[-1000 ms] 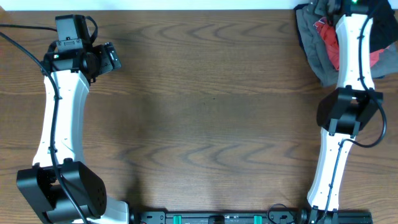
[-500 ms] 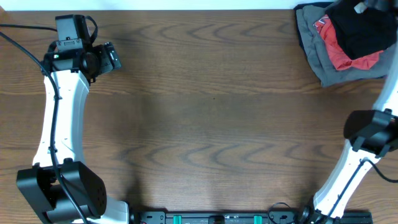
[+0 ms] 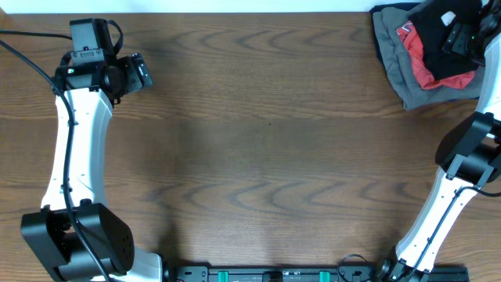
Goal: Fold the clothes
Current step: 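Lower the shirt onto the stack and open the right gripper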
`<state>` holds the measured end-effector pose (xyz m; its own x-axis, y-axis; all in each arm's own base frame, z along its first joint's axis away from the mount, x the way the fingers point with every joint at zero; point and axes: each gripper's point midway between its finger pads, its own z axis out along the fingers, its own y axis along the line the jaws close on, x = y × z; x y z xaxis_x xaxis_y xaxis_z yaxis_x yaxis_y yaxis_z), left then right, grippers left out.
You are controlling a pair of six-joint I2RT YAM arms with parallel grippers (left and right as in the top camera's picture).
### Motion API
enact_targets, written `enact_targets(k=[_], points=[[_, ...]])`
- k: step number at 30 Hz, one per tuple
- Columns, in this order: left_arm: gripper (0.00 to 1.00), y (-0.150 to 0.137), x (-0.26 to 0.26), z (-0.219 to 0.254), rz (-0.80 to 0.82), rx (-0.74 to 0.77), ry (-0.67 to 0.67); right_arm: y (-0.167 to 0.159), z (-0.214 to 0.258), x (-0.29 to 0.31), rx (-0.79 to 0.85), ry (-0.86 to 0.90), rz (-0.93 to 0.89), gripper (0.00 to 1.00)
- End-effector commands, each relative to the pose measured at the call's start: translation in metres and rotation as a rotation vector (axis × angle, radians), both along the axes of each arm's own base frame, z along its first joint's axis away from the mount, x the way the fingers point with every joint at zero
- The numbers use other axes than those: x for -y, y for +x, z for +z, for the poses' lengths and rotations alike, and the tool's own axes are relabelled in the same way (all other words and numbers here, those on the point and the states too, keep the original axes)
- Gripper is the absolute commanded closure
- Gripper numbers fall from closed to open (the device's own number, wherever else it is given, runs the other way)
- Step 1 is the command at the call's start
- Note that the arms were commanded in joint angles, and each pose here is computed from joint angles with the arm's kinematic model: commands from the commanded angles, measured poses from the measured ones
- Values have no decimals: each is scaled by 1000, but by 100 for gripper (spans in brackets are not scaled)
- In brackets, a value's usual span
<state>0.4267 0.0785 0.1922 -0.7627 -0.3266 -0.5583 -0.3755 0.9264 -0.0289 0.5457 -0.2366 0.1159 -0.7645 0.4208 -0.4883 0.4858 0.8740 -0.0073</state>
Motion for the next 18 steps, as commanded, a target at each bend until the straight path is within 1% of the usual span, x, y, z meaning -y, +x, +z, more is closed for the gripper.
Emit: enact_targets(k=[1,3,5,7,9,12,16,18], points=[[2,2,-2,2,-5,3,11,-4,4,-12,-11,36,39,10],[2,2,-2,2,-5,3,11,-7,34,-16,25,37,52,7],[2,2,-2,2,-5,3,11,-13,70,-27,67,42,89,1],[2,2,-2,2,-5,3,11,-26,110,-37,105,40,109,1],[2,2,-2,2,-5,3,11,-50,157,-53,137,29,119,1],[2,2,-2,2,-5,3,11,-94,212,-77,169,15,135,1],[2,2,-2,2,-5,3,11,-151,267,-102,221,-4,145,1],[2,2,-2,2,-5,3,11,-171,290,-109,269,-27,146,1]])
